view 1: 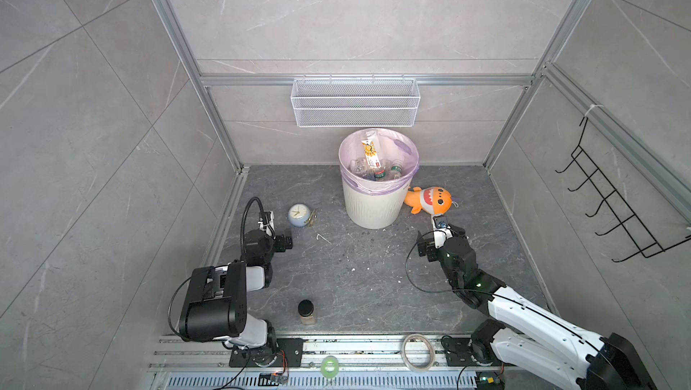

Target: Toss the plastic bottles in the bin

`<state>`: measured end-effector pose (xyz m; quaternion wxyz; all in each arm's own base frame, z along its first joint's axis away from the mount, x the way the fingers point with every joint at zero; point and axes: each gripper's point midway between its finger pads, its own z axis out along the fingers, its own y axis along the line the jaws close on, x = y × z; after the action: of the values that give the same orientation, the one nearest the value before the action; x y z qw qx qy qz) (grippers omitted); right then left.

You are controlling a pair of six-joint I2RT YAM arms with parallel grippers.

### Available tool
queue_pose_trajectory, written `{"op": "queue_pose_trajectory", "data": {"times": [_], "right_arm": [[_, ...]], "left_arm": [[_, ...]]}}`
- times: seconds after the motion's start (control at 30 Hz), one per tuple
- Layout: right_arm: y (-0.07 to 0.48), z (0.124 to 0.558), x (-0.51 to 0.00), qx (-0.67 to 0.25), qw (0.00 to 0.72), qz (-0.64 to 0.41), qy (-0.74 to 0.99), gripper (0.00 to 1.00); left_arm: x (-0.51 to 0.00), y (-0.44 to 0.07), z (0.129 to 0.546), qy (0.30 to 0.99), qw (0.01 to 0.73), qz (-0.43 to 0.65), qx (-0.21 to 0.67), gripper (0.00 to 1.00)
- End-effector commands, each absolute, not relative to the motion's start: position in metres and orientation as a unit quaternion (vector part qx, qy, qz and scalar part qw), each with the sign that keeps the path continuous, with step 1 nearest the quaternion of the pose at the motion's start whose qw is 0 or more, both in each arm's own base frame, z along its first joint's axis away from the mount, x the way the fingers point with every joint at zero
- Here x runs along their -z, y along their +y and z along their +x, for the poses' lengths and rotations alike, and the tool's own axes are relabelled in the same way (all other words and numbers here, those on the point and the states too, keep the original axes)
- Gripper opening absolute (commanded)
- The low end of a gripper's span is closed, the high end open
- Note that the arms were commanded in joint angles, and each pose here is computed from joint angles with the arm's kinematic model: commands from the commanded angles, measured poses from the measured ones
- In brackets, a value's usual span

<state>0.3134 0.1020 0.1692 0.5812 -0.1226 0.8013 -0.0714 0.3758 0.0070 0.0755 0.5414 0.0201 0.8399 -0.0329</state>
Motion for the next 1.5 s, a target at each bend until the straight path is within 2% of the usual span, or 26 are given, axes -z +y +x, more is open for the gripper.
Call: {"op": "queue_pose_trajectory", "data": {"times": [0.0,0.6,0.87,1.23,1.47], "right_arm": [[0.091,0.328,-0.187,0.100,0.612,-0.101,0.778,1.00],[0.044,0.366,-0.135,0.096,0.575,-0.029,0.812,1.00],[0.023,0.371,-0.136,0.090,0.601,0.008,0.794,1.00],[0.038,0.379,-0.110,0.049,0.596,-0.035,0.801,1.00],[0.033,0.385,-0.101,0.038,0.578,-0.023,0.815,1.00]], "left_arm": [[-0.088,0.004,0.384,0.828,0.559,0.022,0.044,1.00],[-0.088,0.005,0.384,0.828,0.559,0.022,0.044,1.00],[-0.088,0.004,0.384,0.828,0.559,0.022,0.045,1.00],[-0.088,0.005,0.384,0.828,0.559,0.021,0.043,1.00],[-0.088,0.005,0.384,0.828,0.559,0.021,0.044,1.00]]}}
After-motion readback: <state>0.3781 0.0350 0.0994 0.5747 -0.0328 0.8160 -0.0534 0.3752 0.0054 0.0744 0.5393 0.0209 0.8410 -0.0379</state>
